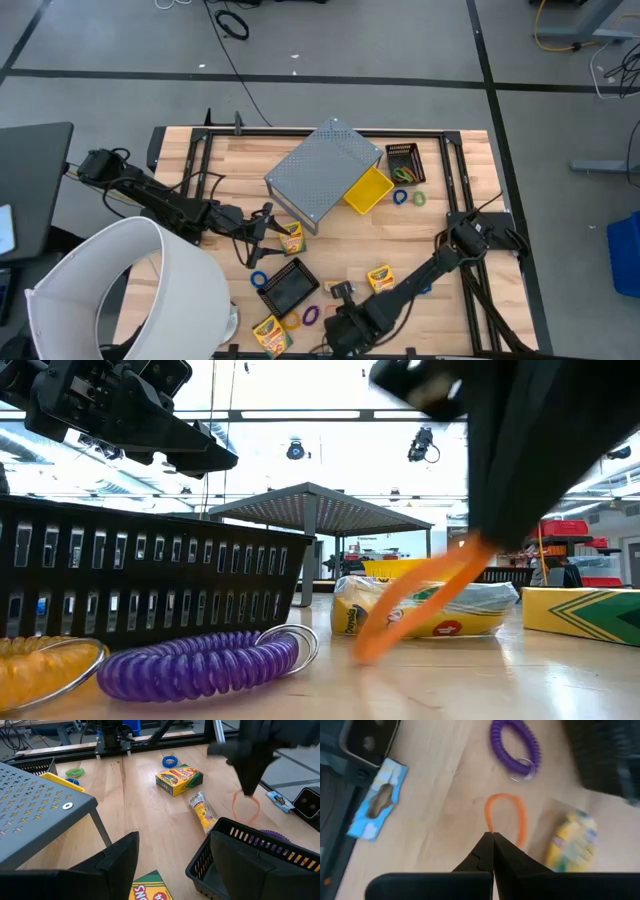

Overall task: Pick & Place Office Desk Supplies
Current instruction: Put the orange rubber band into the top black bin

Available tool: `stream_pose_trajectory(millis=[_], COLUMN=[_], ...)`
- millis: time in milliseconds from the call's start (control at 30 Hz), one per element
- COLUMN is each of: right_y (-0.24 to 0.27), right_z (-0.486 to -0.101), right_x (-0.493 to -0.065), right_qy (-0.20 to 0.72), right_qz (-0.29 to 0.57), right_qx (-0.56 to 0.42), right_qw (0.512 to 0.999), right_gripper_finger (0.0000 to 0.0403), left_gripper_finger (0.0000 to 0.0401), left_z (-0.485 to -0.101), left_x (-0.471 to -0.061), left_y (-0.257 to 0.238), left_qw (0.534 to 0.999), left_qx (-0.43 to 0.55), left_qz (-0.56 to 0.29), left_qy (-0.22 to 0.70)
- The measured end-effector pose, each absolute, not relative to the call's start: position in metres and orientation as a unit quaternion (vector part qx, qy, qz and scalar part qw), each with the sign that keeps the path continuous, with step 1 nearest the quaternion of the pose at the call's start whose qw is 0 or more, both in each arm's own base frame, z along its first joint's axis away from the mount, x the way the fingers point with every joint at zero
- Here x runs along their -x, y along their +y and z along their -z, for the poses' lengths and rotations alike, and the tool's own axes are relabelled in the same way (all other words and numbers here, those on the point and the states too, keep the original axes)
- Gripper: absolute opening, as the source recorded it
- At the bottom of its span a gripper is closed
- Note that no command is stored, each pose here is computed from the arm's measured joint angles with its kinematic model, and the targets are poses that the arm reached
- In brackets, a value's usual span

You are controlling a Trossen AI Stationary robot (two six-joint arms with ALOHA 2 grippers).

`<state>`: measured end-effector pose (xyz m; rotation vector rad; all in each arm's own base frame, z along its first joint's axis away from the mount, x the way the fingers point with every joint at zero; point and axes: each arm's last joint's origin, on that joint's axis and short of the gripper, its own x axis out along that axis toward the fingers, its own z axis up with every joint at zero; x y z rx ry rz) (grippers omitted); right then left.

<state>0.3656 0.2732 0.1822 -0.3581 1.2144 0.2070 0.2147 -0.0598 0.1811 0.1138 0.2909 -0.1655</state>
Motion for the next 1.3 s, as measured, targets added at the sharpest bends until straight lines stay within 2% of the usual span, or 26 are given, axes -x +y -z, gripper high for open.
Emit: stream_pose_trajectory(millis=[267, 467, 700, 933, 1300], right_y=[0.275, 0.247, 0.206, 0.154, 0.098], right_z=[-0.24, -0.247, -0.232, -0.203, -0.171], right_x=[-0.353, -0.343, -0.354, -0.367, -0.366], right_qy=[0.561, 0.598, 0.609, 0.643, 0.706], right_qz=[0.023, 0.159, 0.244, 0.314, 0.341], right_qx=[0.176, 0.186, 0.163, 0.142, 0.147], right_qw=[0.809, 0.763, 0.737, 0.684, 0.603], right_gripper_finger=[0.0001, 0.0, 0.0, 0.0, 0.0], left_gripper_finger=[0.025, 0.025, 0.025, 0.025, 0.025], left_z=[-0.181, -0.181, -0.181, -0.182, -0.182], left_x=[-0.215, -0.215, -0.215, -0.215, -0.215], left_y=[-0.06, -0.06, -0.06, -0.06, -0.06], left_qw=[0.985, 0.985, 0.985, 0.985, 0.985], left_qx=[-0.054, -0.054, -0.052, -0.049, -0.049], left_qz=[0.082, 0.082, 0.082, 0.081, 0.082], left_qy=[0.145, 0.145, 0.144, 0.141, 0.141])
